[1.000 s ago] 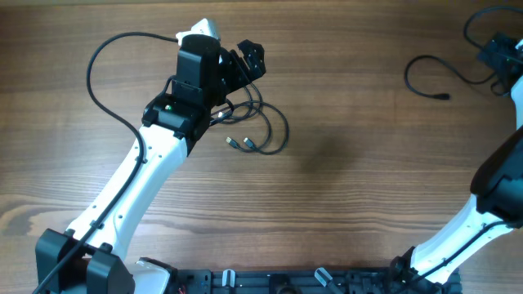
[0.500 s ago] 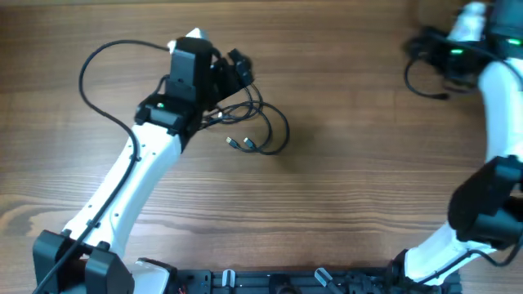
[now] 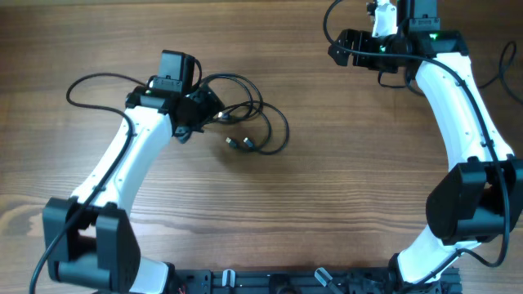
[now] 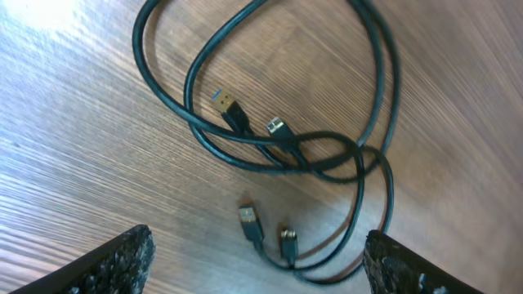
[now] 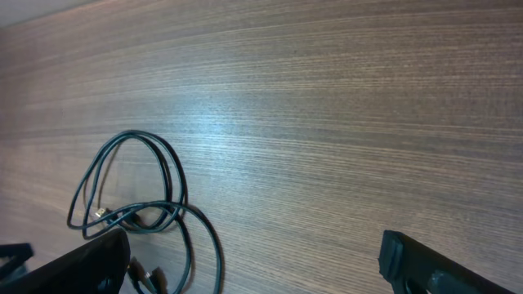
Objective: Untangle cables
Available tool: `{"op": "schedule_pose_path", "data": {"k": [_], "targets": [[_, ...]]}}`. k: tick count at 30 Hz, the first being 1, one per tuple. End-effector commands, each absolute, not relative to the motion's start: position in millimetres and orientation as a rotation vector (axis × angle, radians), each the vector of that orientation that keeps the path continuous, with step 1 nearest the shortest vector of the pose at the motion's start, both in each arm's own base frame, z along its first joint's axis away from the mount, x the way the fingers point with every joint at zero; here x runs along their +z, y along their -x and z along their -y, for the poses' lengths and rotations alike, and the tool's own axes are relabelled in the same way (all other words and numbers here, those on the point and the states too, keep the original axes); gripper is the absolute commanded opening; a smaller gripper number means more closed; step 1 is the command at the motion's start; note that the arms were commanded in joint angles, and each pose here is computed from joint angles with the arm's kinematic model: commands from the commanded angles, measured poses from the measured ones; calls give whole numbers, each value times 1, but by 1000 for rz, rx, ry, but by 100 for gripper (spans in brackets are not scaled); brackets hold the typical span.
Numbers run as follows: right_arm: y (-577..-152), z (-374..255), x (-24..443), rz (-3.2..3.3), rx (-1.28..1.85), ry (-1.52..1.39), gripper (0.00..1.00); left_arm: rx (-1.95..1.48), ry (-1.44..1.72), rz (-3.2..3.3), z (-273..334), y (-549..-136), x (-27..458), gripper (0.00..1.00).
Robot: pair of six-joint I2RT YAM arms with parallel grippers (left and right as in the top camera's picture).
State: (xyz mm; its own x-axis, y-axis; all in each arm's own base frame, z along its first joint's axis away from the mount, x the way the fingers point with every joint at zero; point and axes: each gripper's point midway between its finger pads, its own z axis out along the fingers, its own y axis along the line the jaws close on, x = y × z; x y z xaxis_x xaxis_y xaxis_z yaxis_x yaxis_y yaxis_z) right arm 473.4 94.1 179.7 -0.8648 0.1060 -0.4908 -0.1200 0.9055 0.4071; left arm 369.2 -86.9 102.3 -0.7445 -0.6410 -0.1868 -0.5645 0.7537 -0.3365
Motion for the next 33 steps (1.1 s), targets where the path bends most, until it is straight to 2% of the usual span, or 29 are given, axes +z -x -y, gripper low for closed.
{"op": "schedule_pose_path", "data": {"k": [1, 3, 6, 8, 10, 11, 21, 22, 23, 26, 28, 33], "targets": [[-475, -91, 183, -2540, 571, -7, 100, -403, 1324, -2560, 109, -376, 72, 56], [-474, -91, 182, -2541, 562, 21, 100, -422, 1285, -2575, 127, -380, 63, 57], [-470, -90, 179, -2559, 547, 50, 100, -358, 1235, -2587, 136, -379, 53, 52], [-469, -88, 178, -2568, 530, 43, 100, -307, 1305, -2534, 131, -380, 49, 52], [-468, -88, 177, -2572, 528, 44, 100, -312, 1384, -2485, 129, -382, 48, 59], [-468, -88, 177, -2572, 527, 48, 100, -298, 1380, -2474, 127, -384, 48, 60], [-465, -85, 174, -2587, 494, 74, 100, -262, 1359, -2419, 122, -392, 51, 57], [-465, -85, 174, -2589, 494, 74, 100, -274, 1357, -2417, 123, -393, 51, 61], [-464, -85, 173, -2593, 494, 73, 100, -308, 1357, -2431, 128, -393, 51, 59], [-461, -84, 171, -2610, 495, 71, 100, -368, 1370, -2505, 140, -383, 48, 70], [-461, -84, 171, -2609, 493, 79, 100, -391, 1361, -2481, 141, -390, 51, 53], [-461, -85, 172, -2608, 501, 51, 100, -432, 1469, -2358, 140, -403, 56, 52]]}}
